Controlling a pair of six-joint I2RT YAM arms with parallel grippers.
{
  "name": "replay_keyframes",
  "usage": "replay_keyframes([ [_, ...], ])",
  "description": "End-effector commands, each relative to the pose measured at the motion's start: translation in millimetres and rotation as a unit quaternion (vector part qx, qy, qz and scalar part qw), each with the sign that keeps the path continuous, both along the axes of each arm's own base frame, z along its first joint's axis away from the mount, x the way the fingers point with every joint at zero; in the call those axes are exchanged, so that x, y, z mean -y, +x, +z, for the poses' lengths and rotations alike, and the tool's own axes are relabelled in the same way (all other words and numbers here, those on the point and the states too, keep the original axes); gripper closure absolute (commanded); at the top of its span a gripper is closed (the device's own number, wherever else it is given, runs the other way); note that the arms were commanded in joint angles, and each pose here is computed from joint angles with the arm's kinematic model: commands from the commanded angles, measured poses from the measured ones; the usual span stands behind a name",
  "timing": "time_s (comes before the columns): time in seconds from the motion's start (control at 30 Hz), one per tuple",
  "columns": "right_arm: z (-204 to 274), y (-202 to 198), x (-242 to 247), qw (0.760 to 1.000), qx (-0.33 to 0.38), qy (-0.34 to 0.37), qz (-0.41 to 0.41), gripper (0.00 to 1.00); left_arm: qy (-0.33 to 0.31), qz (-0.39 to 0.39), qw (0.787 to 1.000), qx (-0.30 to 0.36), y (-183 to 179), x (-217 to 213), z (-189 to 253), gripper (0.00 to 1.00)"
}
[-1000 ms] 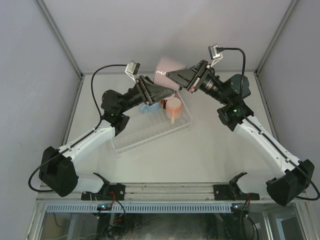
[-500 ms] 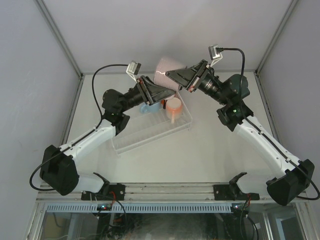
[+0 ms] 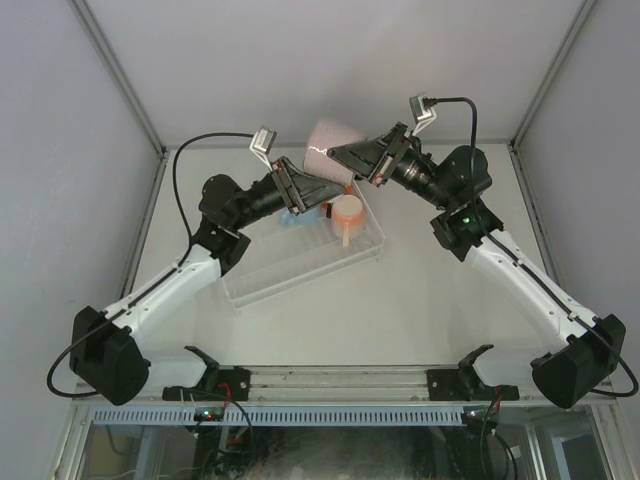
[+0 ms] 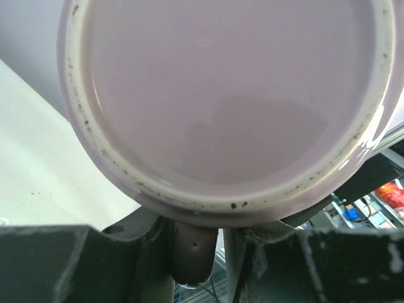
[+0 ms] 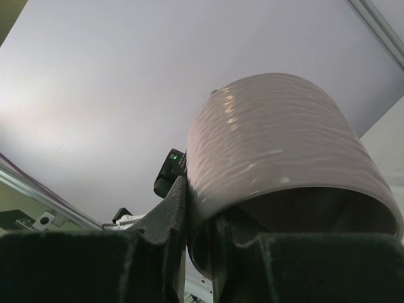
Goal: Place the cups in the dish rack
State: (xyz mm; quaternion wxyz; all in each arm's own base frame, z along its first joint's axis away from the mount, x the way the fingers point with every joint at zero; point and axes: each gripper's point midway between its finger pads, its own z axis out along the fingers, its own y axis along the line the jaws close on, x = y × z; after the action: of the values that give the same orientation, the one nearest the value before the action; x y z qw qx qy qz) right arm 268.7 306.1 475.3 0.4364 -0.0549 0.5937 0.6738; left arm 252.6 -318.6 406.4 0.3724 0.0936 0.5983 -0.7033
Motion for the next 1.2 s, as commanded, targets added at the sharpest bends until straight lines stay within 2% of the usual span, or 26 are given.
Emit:
replay_keyframes([
  [0.0,9,-15,-5,0.998,0.061,-0.009,0.019,1.00,0.037,0.026,0.999,0.010,0,-5,-8,1.00],
  [0.07,9,-15,-6,0.998,0.060,-0.010,0.020,0.95,0.038,0.030,0.999,0.010,1,-6,-10,1.00],
  [0.17,6,-13,-7,0.998,0.057,-0.014,0.019,0.93,0.034,0.038,0.999,0.010,4,-8,-9,1.00],
  [0.27,4,-12,-7,0.998,0.055,-0.016,0.019,0.82,0.023,0.044,0.999,0.010,6,-9,-7,1.00],
  [0.47,2,-10,-6,0.998,0.050,-0.018,0.017,0.66,-0.022,0.045,0.999,0.015,5,-16,5,1.00],
  [0.77,0,-6,-3,0.999,0.046,-0.023,0.010,0.63,-0.032,0.058,0.998,0.021,9,-25,9,1.00],
  [1.17,-16,1,3,0.998,0.029,-0.046,-0.007,0.56,0.039,0.087,0.995,0.020,12,-32,-24,1.00],
])
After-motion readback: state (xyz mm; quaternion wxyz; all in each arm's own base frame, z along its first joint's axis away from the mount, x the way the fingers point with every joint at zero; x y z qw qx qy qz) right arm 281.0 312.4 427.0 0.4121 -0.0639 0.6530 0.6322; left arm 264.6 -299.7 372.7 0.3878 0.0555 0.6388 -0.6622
